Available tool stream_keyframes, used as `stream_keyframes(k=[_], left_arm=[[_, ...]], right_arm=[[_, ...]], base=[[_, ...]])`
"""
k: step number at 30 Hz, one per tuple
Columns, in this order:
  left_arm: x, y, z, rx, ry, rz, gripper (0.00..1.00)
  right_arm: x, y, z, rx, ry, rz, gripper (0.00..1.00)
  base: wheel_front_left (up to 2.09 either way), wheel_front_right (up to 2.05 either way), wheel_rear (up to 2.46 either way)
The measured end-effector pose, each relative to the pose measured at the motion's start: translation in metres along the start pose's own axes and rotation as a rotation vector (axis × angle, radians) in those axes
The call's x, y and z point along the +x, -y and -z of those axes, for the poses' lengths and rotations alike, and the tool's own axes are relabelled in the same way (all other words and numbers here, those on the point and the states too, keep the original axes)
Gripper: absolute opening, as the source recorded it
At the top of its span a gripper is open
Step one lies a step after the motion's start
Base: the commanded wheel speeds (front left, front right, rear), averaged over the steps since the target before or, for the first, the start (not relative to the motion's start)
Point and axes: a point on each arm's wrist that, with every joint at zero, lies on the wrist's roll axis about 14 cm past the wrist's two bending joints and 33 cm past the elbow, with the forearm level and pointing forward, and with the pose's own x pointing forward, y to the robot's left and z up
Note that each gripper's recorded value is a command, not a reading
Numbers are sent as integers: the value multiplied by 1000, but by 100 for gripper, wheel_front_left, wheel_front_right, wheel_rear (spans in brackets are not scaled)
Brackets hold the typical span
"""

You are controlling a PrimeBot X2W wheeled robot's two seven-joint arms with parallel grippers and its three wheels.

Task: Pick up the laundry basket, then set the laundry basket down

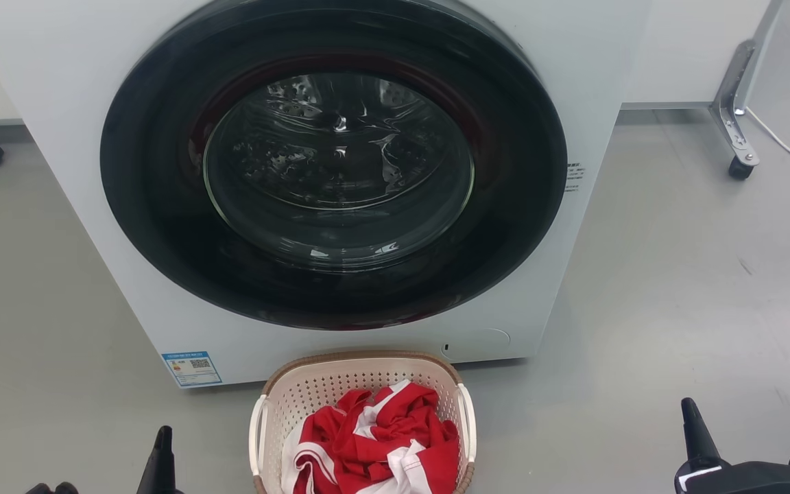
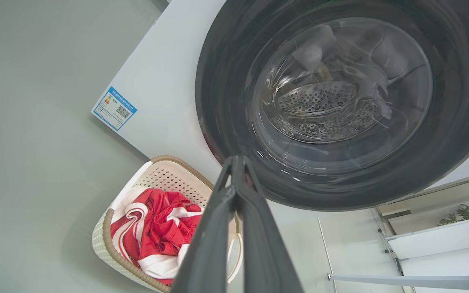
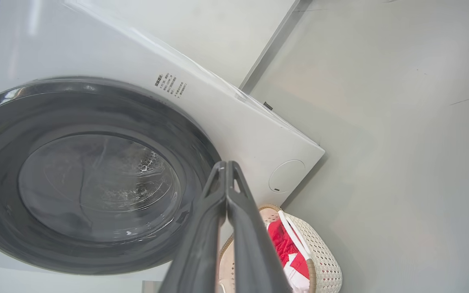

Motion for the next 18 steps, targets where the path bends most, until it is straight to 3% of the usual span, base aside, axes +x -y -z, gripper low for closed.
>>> stream_keyframes(k=[18], left_arm=[[8, 9, -7, -280, -11, 49, 0]], right_arm=[[8, -2, -11, 268, 6, -27, 0]], base=[[0, 0, 0]])
